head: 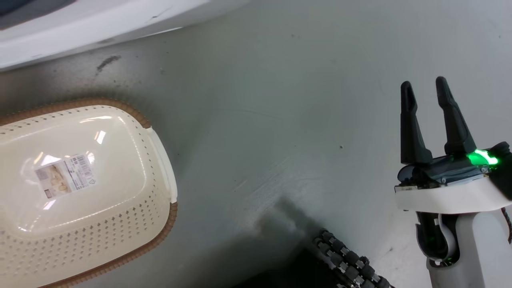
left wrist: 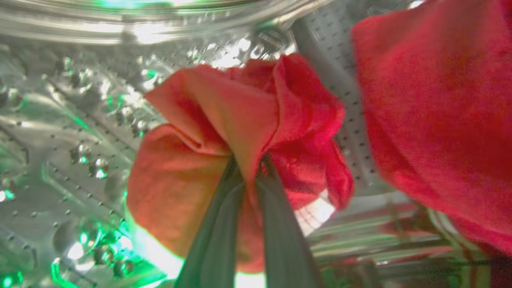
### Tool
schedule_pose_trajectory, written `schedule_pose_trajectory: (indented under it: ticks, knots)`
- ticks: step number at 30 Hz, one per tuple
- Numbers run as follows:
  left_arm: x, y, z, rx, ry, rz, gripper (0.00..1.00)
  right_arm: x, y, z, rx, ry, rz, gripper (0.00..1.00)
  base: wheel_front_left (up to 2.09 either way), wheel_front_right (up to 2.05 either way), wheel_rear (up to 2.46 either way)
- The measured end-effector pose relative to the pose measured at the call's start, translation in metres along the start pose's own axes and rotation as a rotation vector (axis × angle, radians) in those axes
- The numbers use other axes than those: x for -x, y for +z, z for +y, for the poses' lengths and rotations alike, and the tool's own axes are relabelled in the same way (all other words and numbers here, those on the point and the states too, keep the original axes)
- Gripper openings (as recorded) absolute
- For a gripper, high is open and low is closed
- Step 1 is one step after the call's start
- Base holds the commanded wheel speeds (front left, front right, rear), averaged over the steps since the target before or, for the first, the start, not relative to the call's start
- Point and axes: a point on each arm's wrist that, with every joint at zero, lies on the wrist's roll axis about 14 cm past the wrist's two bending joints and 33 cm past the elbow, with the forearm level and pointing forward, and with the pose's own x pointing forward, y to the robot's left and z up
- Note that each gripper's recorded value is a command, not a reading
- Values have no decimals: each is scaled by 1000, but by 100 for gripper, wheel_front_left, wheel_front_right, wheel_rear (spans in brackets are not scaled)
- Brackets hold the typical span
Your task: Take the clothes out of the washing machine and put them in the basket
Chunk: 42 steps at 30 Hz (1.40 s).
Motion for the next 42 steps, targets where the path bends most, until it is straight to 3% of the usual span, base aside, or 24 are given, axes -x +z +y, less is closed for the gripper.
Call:
schedule_pose_trajectory:
  ticks: [8, 20, 32, 42]
  knots:
    - [30, 23, -19, 9, -42, -220, 0, 0, 31, -4, 1, -4, -88, 100, 0, 0, 0]
    - [125, 55, -36, 74, -99, -550, 0, 21, 82, 12, 54, 50, -222, 100, 0, 0, 0]
    - [220, 20, -54, 107, -112, -684, 0, 49, 110, 32, 53, 113, -306, 100, 0, 0, 0]
    - [310, 6, -52, 139, -76, -834, 0, 72, 133, 51, 60, 172, -380, 100, 0, 0, 0]
